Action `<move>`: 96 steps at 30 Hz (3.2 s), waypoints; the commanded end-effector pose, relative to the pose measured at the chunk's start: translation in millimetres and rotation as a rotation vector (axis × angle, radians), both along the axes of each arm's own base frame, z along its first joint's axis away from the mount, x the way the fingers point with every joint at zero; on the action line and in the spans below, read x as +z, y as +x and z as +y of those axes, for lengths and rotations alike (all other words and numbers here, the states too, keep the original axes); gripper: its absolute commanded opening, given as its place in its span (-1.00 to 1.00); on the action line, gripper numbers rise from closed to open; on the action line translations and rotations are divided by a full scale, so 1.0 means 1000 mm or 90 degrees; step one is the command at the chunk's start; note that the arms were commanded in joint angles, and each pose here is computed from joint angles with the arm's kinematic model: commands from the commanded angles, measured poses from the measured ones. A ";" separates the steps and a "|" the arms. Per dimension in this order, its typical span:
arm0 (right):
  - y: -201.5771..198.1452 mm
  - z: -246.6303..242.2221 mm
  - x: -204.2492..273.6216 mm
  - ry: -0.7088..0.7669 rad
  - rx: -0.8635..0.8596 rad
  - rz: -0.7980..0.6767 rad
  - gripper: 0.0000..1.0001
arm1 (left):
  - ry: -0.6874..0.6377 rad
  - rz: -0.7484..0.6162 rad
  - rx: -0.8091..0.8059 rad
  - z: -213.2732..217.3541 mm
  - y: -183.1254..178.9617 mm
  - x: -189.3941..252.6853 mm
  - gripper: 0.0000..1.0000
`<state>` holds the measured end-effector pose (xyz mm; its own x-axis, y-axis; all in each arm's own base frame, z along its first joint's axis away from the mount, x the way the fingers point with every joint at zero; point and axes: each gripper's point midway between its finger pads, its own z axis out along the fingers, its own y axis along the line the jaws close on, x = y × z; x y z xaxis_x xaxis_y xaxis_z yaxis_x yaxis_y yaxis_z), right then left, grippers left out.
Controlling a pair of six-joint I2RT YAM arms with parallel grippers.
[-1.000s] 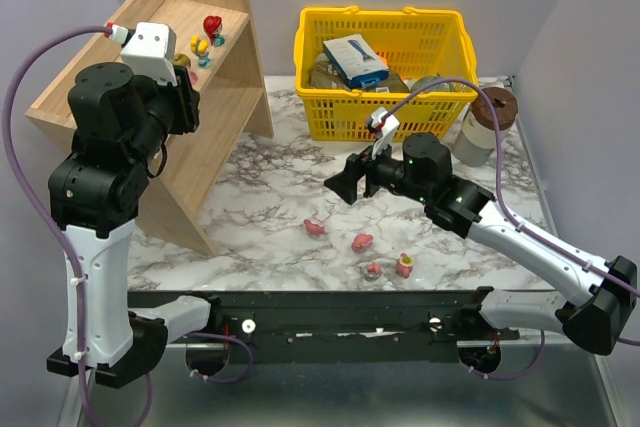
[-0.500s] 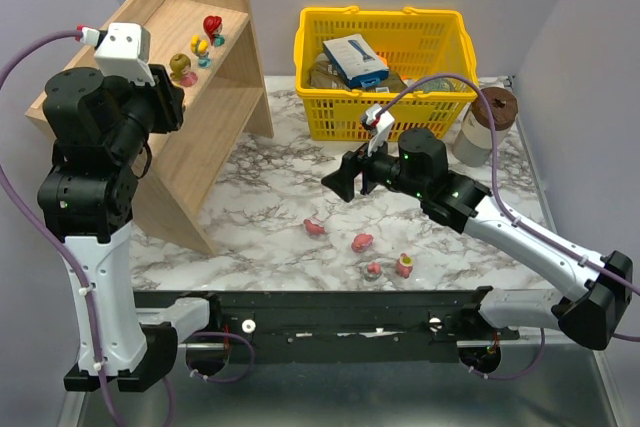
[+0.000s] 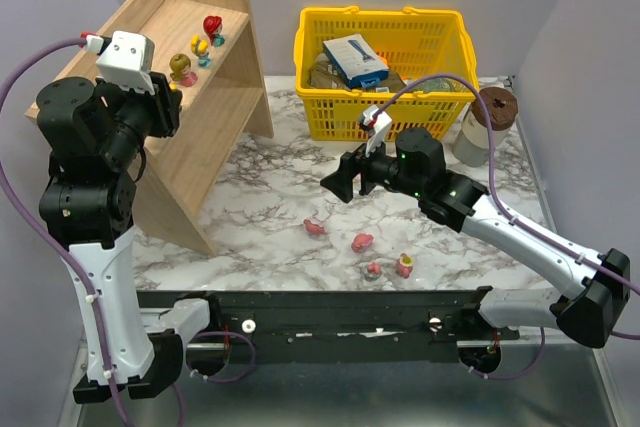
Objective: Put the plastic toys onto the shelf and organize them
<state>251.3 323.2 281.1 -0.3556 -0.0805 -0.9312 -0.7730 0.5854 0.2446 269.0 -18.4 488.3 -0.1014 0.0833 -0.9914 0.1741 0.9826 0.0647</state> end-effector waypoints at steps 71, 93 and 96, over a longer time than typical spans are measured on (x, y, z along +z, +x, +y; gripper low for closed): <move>0.001 0.011 0.001 -0.013 0.034 0.010 0.70 | -0.007 -0.021 0.024 0.018 0.008 0.006 0.34; -0.002 0.016 0.000 -0.004 0.042 0.041 0.69 | -0.096 -0.090 0.106 0.026 -0.027 0.042 0.76; -0.002 0.014 -0.001 -0.004 0.035 0.044 0.69 | -0.109 -0.111 0.067 0.014 -0.035 0.055 0.76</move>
<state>250.4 337.8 276.7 -0.3977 -0.1145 -0.9103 -0.7905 0.5465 0.2766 245.7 5.8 521.2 0.0113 -0.0524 -0.9986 0.0239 0.9984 -0.0521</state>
